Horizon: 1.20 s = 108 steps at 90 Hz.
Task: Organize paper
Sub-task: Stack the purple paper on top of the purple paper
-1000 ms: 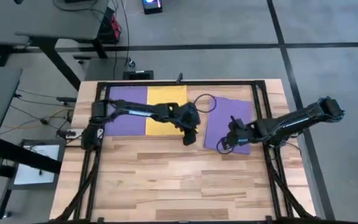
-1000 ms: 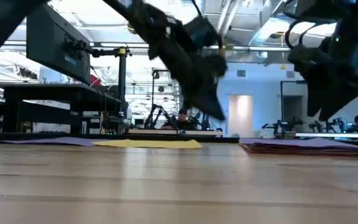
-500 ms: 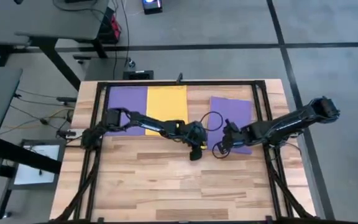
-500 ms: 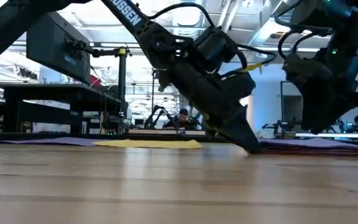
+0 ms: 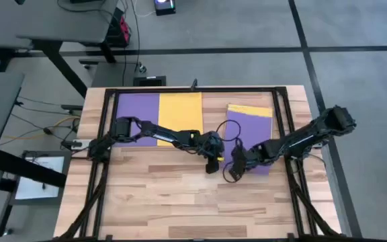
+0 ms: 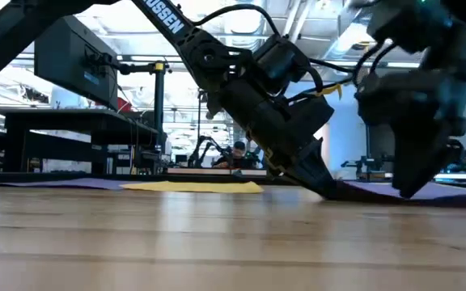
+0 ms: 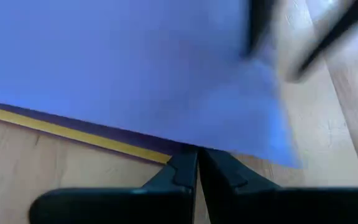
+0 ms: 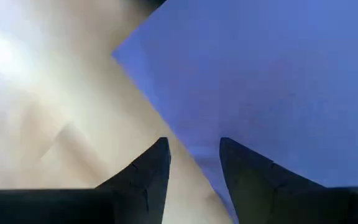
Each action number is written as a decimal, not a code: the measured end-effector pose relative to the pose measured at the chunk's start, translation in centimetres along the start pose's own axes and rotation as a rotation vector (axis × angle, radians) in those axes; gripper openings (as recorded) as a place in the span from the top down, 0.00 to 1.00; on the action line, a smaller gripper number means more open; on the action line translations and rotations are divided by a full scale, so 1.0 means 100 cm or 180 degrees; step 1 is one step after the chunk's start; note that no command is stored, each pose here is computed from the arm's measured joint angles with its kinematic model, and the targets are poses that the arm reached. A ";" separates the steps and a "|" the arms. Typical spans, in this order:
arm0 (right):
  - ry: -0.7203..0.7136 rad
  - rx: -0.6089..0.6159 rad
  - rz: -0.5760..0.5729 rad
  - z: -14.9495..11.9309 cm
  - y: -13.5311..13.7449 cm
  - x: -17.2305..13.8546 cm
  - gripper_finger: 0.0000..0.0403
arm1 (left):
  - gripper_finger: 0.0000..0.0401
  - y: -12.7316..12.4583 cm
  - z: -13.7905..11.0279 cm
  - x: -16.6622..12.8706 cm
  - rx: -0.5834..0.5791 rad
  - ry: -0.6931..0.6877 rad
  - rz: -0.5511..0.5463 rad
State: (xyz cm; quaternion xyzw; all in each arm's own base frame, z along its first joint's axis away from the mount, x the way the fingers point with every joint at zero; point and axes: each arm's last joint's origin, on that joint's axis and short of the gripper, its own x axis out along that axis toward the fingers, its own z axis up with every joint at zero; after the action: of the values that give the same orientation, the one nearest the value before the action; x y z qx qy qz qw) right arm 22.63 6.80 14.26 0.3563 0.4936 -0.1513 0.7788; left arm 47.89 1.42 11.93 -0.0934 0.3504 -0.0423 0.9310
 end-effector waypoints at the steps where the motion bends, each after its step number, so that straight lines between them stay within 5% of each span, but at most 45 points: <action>1: 0.0017 -0.0015 0.0027 -0.001 0.001 -0.001 0.67 | 1.00 0.000 0.000 0.000 0.0006 0.0000 0.0002; 33: -0.0002 -0.0116 0.0523 -0.011 0.006 -0.054 0.67 | 1.00 -0.001 0.003 -0.007 -0.0007 0.0033 0.0030; 56: 0.0190 0.1573 -0.0484 -0.049 -0.028 -0.088 0.67 | 1.00 -0.005 0.024 -0.039 -0.0396 0.0023 0.0055; 93: 0.0032 0.2080 -0.1488 -0.083 -0.030 -0.066 0.67 | 1.00 -0.019 0.040 -0.053 -0.0494 -0.0220 -0.0178; 108: 0.0059 0.2148 -0.1330 -0.091 -0.023 -0.039 0.67 | 1.00 -0.028 0.041 -0.051 -0.0470 -0.0287 -0.0189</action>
State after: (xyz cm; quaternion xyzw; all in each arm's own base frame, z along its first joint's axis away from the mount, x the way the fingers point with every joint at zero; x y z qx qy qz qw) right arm 13.45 11.17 14.44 0.4855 0.4849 -0.4570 0.5659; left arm 46.73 0.05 18.84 -0.1739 0.3075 -0.0397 0.9347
